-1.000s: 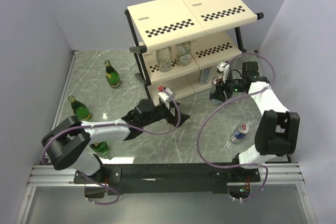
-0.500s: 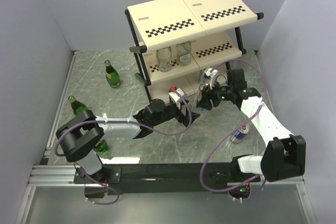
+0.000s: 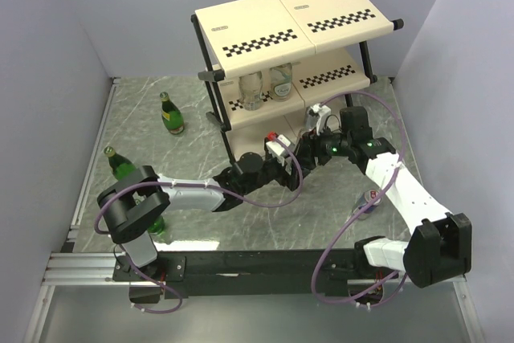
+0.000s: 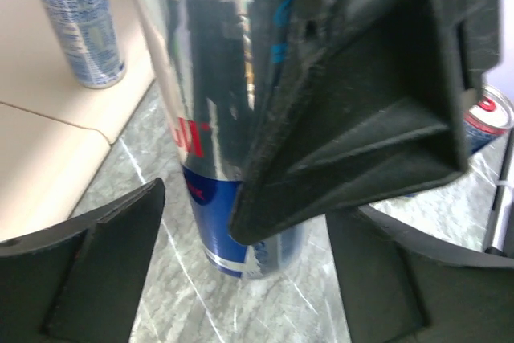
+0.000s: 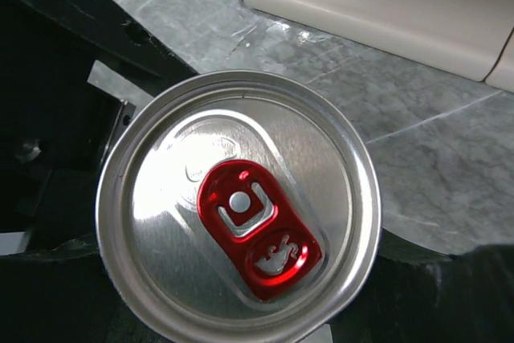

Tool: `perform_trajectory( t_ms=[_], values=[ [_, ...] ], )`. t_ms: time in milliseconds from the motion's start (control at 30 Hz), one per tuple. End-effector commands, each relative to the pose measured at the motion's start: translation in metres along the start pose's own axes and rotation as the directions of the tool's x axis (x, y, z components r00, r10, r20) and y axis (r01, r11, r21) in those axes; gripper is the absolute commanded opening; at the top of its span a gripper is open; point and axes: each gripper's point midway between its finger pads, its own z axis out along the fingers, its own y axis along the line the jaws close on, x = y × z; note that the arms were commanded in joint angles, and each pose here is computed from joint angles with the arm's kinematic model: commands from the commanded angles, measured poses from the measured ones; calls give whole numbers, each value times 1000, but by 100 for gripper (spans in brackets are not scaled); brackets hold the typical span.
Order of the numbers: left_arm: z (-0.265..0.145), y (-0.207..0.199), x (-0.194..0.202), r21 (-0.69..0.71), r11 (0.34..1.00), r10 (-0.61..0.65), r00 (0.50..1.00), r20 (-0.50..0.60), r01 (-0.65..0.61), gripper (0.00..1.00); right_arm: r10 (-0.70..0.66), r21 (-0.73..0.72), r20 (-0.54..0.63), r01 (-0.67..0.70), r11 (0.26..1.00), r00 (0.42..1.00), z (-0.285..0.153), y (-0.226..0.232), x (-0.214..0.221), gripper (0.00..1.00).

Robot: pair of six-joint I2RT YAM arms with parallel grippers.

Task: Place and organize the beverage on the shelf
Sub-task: Adjust the drink.

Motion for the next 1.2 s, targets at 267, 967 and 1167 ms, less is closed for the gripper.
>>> perform_trajectory(
  t_ms=[267,967,1167],
  values=[
    [11,-9,-18,26,1000,9,999,38,-10,31,-12,-72,94,19,997,995,-12,29,-27,15],
    [-36,-16,-19,75,995,-77,992,98,70,1,-7,-93,117,18,996,993,-14,34,-32,79],
    [-42,-18,-20,87,994,-76,992,99,67,1,5,-96,121,6,995,993,-14,35,-35,79]
  ],
)
